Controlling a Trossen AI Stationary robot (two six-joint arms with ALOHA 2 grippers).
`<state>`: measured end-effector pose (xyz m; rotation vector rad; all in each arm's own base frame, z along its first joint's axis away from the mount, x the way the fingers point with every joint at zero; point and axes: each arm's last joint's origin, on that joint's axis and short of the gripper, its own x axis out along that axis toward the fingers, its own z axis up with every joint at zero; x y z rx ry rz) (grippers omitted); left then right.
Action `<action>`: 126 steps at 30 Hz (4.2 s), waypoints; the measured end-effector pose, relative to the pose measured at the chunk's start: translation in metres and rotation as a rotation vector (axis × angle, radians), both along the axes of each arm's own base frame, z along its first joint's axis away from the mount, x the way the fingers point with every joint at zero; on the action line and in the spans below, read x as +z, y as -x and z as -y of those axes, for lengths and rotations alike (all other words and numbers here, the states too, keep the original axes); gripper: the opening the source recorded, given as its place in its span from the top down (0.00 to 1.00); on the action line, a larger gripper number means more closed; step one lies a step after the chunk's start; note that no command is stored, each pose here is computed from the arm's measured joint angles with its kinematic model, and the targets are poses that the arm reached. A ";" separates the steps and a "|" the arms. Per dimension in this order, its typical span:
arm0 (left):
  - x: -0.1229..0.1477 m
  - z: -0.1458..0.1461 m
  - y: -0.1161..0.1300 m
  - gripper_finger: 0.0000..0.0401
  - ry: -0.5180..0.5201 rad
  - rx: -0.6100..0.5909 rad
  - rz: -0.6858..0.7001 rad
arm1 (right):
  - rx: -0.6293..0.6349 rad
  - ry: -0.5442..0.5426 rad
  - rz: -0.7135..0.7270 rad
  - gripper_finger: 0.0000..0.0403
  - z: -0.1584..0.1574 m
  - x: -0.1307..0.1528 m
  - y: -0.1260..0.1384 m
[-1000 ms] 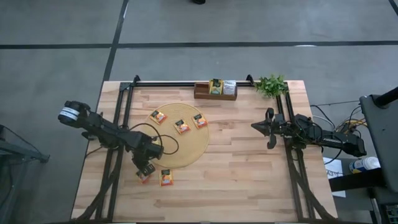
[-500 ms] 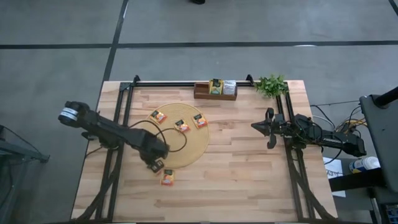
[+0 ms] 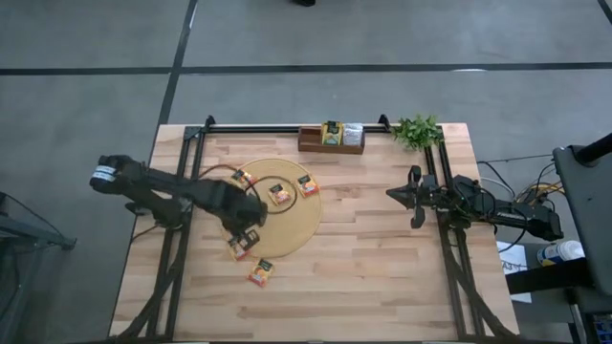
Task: Pick & Place Tea
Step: Put the orange tea bag into the left section of the wooden organizer
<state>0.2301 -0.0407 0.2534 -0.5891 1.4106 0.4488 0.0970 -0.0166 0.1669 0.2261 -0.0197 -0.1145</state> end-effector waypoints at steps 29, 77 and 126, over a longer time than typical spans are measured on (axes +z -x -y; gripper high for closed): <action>-0.018 -0.018 0.003 0.49 0.052 -0.092 -0.035 | 0.000 0.000 0.000 0.98 0.000 0.000 0.000; -0.104 -0.014 0.018 0.38 0.160 -0.102 -0.083 | 0.000 0.000 0.000 0.98 0.000 0.000 0.000; 0.009 -0.037 -0.024 1.00 -0.083 -0.185 0.043 | 0.000 0.000 0.000 0.98 0.000 0.000 0.000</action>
